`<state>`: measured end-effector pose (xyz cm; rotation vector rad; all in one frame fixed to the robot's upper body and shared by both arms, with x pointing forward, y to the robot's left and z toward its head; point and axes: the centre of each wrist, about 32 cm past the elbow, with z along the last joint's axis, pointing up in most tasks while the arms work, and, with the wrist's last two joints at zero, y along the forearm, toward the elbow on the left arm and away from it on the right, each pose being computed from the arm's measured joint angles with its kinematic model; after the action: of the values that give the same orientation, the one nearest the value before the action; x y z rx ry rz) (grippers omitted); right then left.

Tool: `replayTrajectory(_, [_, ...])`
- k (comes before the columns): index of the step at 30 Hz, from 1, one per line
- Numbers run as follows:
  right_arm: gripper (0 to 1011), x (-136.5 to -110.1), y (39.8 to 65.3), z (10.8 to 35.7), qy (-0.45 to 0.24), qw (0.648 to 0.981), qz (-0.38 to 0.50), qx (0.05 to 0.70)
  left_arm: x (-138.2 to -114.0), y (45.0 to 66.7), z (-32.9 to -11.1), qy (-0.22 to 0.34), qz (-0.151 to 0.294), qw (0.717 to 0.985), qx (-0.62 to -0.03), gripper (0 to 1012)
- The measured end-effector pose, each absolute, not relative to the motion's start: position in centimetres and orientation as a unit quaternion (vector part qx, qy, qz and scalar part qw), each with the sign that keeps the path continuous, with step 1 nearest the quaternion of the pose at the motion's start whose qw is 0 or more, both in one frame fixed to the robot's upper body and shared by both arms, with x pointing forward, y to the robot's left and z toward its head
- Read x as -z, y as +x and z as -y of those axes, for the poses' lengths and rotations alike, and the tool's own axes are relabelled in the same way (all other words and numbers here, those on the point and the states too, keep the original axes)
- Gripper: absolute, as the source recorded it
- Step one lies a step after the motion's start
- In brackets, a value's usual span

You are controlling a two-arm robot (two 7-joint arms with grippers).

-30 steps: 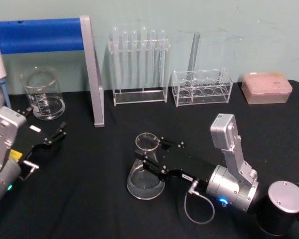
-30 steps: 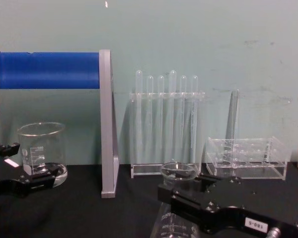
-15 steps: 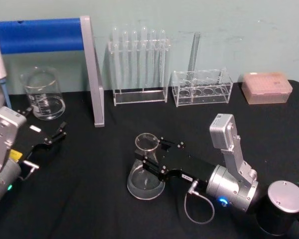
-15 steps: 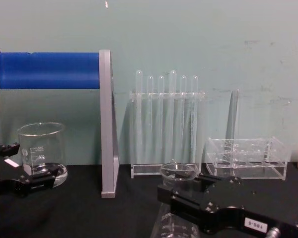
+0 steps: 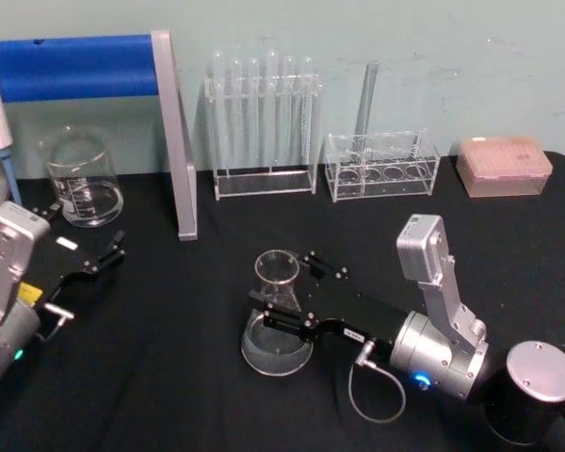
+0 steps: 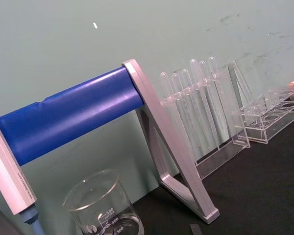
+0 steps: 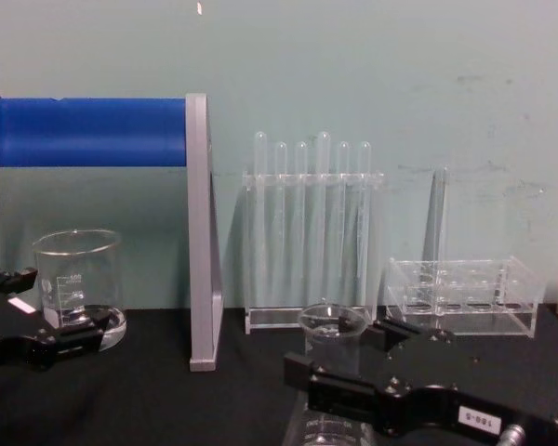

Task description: Grasp the erlenmeyer flask with one hand, shake it three times, then place it back.

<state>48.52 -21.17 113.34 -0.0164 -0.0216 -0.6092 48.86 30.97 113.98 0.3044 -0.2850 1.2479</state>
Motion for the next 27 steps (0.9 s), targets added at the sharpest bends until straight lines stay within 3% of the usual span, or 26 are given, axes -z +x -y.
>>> replayTrajectory(8, [1002, -113.3, 48.5, 21.2, -0.008, 0.954, 0.011, 0.300, -114.0, 48.9, -31.0, 0.141, 0.132, 0.791, -0.580, 1001])
replayTrajectory(16, [1000, -113.3, 48.5, 21.2, -0.008, 0.954, 0.011, 0.300, -114.0, 48.9, -31.0, 0.142, 0.132, 0.791, -0.580, 1001])
replayTrajectory(27, [1000, -114.1, 47.9, 23.1, -0.026, 0.959, 0.008, 0.282, -114.0, 48.9, -31.0, 0.141, 0.132, 0.791, -0.580, 1001])
